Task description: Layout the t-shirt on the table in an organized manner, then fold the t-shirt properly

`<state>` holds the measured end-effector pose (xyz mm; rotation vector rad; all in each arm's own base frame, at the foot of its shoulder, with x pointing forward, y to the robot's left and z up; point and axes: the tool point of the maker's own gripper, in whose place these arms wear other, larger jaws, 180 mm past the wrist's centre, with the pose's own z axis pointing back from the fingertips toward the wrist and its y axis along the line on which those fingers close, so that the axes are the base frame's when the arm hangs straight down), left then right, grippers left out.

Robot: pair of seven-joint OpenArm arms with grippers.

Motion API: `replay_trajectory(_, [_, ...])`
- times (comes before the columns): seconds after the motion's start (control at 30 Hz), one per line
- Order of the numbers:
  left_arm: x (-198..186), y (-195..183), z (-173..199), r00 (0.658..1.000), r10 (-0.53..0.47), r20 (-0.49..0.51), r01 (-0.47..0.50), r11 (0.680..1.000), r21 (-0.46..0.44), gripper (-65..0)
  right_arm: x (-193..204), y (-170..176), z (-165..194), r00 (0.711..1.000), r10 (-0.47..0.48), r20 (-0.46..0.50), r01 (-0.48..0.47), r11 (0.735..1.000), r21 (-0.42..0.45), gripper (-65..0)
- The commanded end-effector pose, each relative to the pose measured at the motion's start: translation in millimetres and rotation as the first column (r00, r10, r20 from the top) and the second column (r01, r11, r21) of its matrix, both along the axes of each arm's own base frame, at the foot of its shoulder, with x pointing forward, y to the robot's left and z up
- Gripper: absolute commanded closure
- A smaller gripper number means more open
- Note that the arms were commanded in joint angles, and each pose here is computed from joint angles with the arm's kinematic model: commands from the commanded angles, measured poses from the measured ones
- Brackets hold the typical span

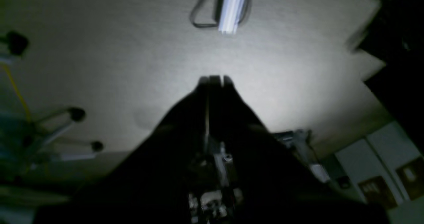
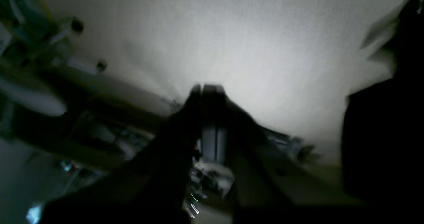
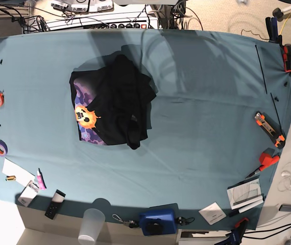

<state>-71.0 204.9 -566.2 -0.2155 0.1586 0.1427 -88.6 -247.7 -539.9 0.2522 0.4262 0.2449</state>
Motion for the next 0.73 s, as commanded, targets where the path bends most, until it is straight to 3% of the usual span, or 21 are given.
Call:
replay_trajectory(0.0, [-2,0,-4,1.0,-0.007,-0.011,0.007,1.0,-0.003,0.0,-1,-8,-2,0.999,0.039,-0.014,-0.039,0.999,-0.015,0.0])
replay_trajectory(0.13, [21,-3,-27,0.999,-0.019,0.04,0.019,1.0,0.011,0.0,23,7,-32,0.985,0.165,0.056,-0.167,0.986,0.016,0.0])
replay_trajectory(0.23, [37,-12,-42,0.994,0.034,0.109,-0.036,0.999,0.022,0.0,37,20,-49,0.958,0.259,0.125,-0.266,0.963,0.049,0.0])
replay_trajectory(0.4, [62,-18,-56,0.926,0.169,0.337,-0.214,0.972,0.102,0.0,79,51,-69,0.891,0.277,0.36,-0.336,0.935,0.112,0.0])
replay_trajectory(0.57, [56,-29,-61,0.915,0.204,0.348,-0.263,0.956,0.13,0.0,92,37,-88,0.815,0.393,0.426,-0.394,0.915,-0.091,0.0])
replay_trajectory(0.7, [61,-36,-62,0.911,0.212,0.354,-0.267,0.957,0.115,0.0,92,30,-91,0.797,0.41,0.444,-0.391,0.91,-0.139,0.0])
